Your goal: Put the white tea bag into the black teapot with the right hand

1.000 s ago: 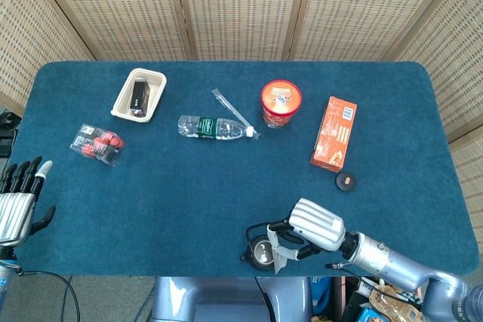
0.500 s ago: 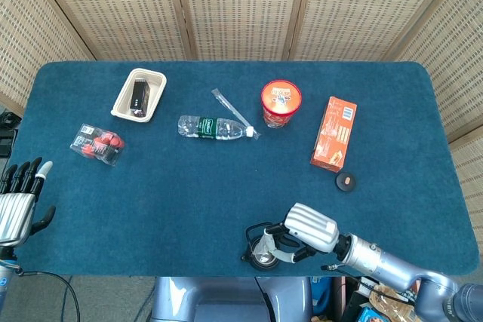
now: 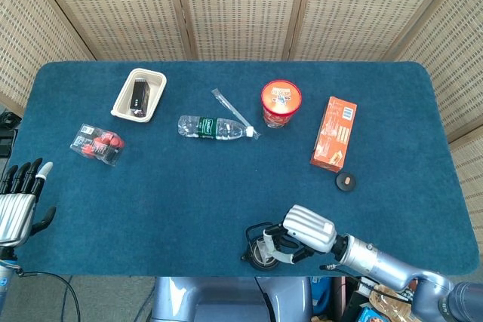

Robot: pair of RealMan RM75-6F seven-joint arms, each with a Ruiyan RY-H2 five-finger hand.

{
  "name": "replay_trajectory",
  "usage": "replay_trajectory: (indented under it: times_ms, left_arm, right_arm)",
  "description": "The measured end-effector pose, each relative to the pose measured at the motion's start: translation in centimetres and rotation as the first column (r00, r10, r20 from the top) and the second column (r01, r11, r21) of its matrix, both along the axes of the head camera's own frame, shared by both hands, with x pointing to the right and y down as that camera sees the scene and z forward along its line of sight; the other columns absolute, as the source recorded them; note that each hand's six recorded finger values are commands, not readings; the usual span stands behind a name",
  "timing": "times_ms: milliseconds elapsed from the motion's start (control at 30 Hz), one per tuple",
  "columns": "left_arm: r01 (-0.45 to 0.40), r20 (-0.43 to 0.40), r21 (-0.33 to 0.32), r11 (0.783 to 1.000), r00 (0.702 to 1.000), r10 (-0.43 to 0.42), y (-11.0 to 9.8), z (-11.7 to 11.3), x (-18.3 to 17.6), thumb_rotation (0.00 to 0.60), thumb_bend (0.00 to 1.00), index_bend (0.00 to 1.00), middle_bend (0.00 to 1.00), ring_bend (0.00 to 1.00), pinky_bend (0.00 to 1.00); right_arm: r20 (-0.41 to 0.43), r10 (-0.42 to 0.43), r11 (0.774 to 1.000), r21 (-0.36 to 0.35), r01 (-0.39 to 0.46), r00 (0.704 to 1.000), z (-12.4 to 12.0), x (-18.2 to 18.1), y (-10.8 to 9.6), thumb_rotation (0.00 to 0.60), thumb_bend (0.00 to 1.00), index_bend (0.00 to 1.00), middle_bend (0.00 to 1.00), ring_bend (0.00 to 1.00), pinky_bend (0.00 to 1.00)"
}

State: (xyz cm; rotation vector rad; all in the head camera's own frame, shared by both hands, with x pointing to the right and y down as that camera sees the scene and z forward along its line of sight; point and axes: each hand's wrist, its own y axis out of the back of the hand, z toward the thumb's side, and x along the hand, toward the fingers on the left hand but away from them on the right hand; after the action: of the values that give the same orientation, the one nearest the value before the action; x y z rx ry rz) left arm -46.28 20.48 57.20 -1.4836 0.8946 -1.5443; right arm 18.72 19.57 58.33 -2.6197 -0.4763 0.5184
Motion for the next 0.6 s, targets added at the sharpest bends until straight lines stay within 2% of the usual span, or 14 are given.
replay_trajectory:
  times_ms: [333, 600]
  left_arm:
    - [0.001, 0.004, 0.000, 1.000, 1.000, -0.001, 0.1, -0.1, -0.1, 0.600, 0.37, 0.03, 0.00, 0.00, 0.00]
    - [-0.002, 0.006, 0.004, 1.000, 1.000, 0.002, 0.0, -0.3, 0.0, 0.600, 0.37, 0.03, 0.00, 0.00, 0.00]
  right_arm:
    - [-0.047, -0.028, 0.998, 0.063, 0.031, 0.999, 1.1, 0.1, 0.2, 0.600, 0.68, 0.68, 0.96, 0.99, 1.00]
    - [-0.110, -0.063, 0.986, 0.146, 0.078, 0.992, 1.5, 0.8, 0.1, 0.600, 0.71, 0.47, 0.94, 0.99, 1.00]
